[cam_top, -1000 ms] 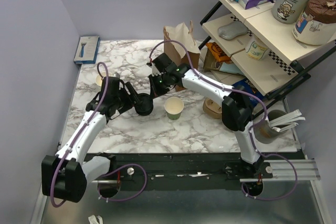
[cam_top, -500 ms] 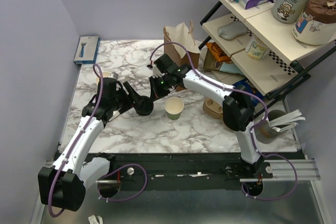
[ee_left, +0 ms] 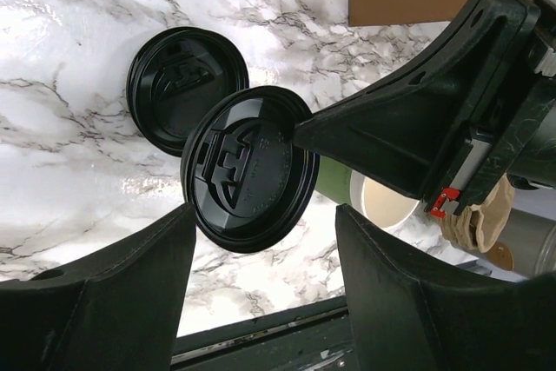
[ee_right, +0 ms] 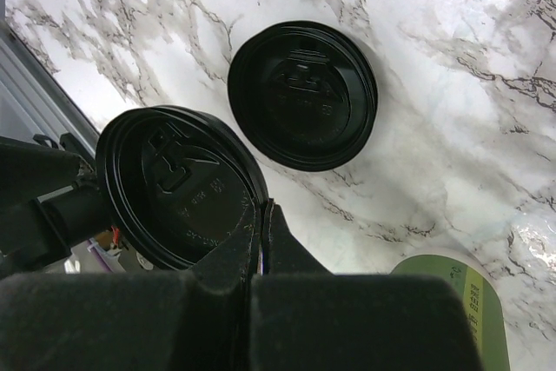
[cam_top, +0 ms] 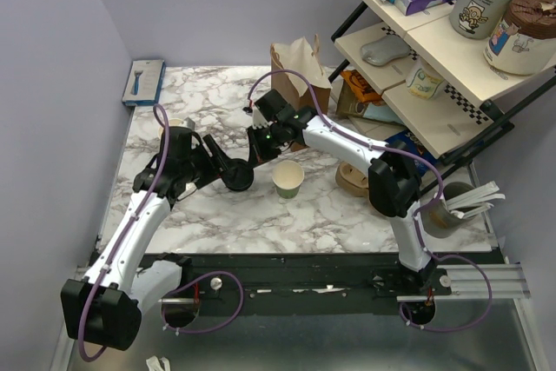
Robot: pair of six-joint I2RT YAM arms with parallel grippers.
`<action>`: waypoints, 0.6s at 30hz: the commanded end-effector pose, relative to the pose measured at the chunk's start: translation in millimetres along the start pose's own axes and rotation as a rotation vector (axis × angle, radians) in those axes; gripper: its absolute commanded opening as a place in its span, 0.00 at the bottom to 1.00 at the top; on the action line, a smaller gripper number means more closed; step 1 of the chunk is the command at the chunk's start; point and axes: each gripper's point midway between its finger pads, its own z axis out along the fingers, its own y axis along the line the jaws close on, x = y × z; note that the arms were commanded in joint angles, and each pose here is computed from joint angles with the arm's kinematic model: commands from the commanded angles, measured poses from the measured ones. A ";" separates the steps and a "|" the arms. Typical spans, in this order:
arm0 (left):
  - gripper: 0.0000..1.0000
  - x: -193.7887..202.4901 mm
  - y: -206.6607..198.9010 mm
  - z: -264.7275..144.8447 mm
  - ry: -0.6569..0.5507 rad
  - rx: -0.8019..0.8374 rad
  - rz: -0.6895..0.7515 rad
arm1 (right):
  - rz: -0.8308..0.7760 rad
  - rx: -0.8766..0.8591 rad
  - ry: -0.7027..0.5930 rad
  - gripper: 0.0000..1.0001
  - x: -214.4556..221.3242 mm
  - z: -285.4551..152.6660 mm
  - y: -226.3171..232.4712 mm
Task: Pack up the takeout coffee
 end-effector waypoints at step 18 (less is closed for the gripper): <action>0.70 -9.3 1.9 2.6 -0.032 -0.025 -0.027 | -0.023 0.044 -0.053 0.01 -10.7 -7.6 -2.8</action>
